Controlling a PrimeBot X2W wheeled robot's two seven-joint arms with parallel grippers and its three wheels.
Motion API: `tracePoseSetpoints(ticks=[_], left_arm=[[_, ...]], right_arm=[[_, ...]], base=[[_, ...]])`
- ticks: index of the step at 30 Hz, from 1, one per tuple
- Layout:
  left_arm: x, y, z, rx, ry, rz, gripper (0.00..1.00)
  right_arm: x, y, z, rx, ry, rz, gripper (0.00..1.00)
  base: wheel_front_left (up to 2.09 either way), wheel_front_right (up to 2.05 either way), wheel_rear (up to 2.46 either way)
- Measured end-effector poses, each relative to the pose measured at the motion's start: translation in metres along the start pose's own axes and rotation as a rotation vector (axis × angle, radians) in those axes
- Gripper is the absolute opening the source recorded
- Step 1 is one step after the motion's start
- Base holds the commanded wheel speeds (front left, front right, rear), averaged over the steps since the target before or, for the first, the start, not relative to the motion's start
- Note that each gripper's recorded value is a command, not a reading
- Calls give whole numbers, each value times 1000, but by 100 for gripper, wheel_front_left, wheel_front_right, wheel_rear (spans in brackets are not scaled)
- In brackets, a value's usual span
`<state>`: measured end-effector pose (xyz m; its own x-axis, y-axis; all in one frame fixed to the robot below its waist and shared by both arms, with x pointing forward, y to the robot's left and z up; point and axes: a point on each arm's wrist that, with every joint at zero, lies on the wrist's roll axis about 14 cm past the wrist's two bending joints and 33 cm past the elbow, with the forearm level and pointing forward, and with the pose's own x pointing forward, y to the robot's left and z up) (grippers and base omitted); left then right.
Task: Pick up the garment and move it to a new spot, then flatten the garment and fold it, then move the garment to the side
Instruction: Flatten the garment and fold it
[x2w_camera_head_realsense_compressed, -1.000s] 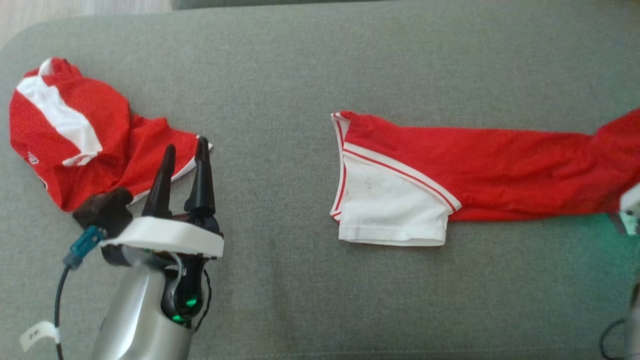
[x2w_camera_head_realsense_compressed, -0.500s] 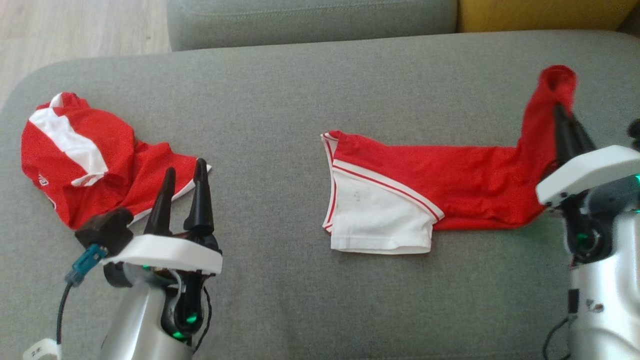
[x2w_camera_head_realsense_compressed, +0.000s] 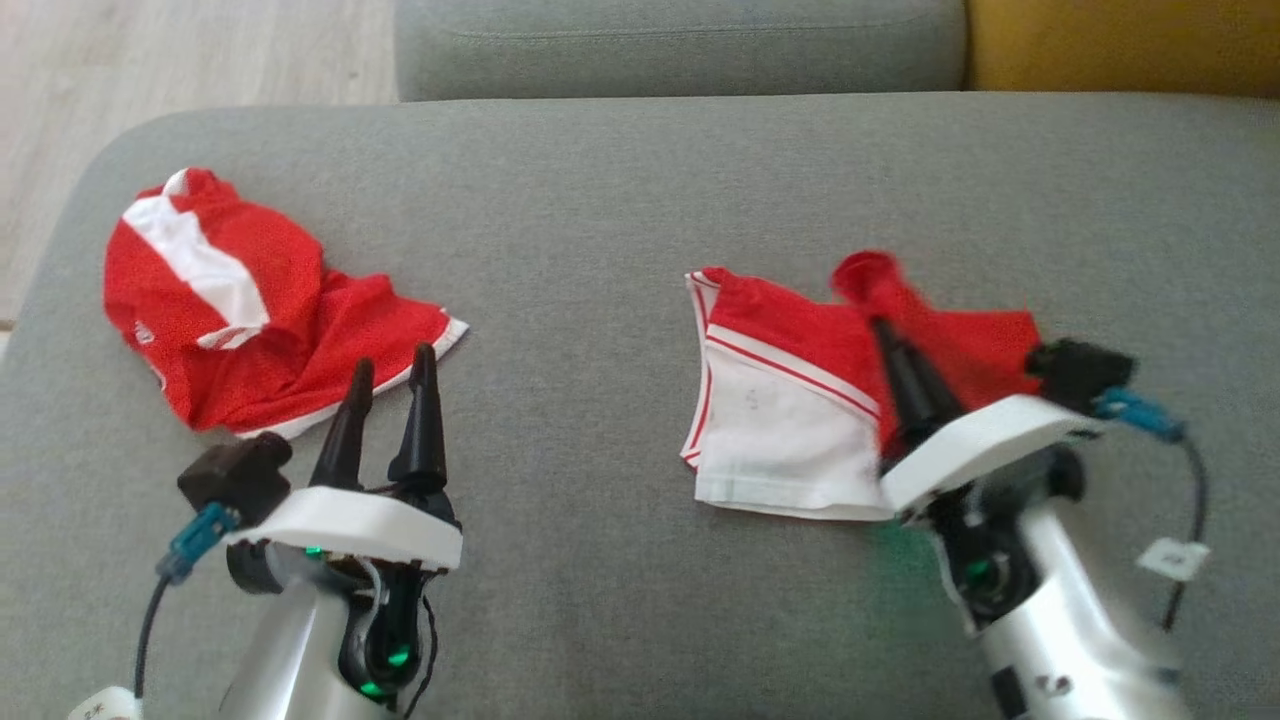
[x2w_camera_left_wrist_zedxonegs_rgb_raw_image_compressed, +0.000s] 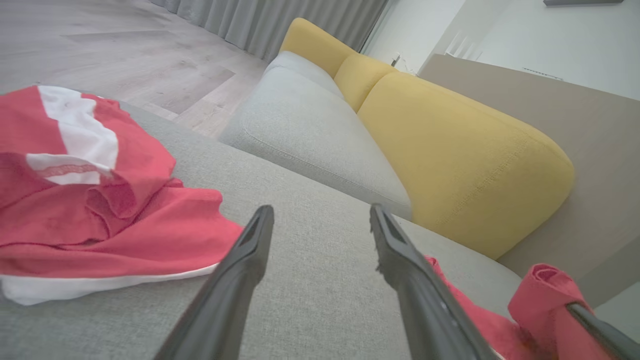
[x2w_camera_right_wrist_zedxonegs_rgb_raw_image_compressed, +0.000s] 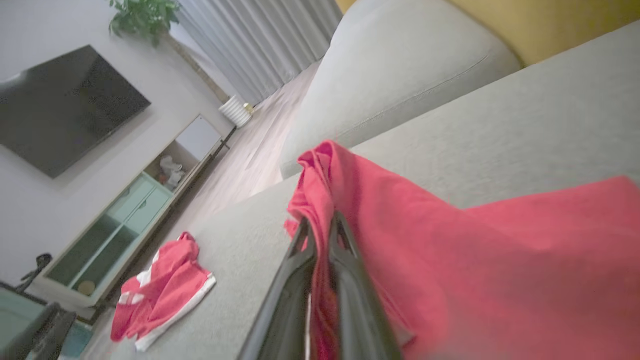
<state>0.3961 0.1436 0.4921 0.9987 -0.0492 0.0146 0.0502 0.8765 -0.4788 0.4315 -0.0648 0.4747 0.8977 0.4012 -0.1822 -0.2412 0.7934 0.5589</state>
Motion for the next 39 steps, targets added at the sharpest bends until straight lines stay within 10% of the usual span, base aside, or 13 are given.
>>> tracePoseSetpoints(ticks=[11,13,27,39], left_arm=[[-14,19,-5,-1,17,62,100],[-15,21,-6,-7,19,71,100],[-13,20,-12,-6,39,72,100],[1,-8,-11,-24,30,-11,100]], right_arm=[[23,38,-50,-36,90,110,0],[25,37,-54,-33,91,107,100],[23,89,-65,174,122,237,100],[23,-4,67,-430,-182,67,100]], base=[[0,0,0],[0,0,0],[0,0,0],[0,0,0]])
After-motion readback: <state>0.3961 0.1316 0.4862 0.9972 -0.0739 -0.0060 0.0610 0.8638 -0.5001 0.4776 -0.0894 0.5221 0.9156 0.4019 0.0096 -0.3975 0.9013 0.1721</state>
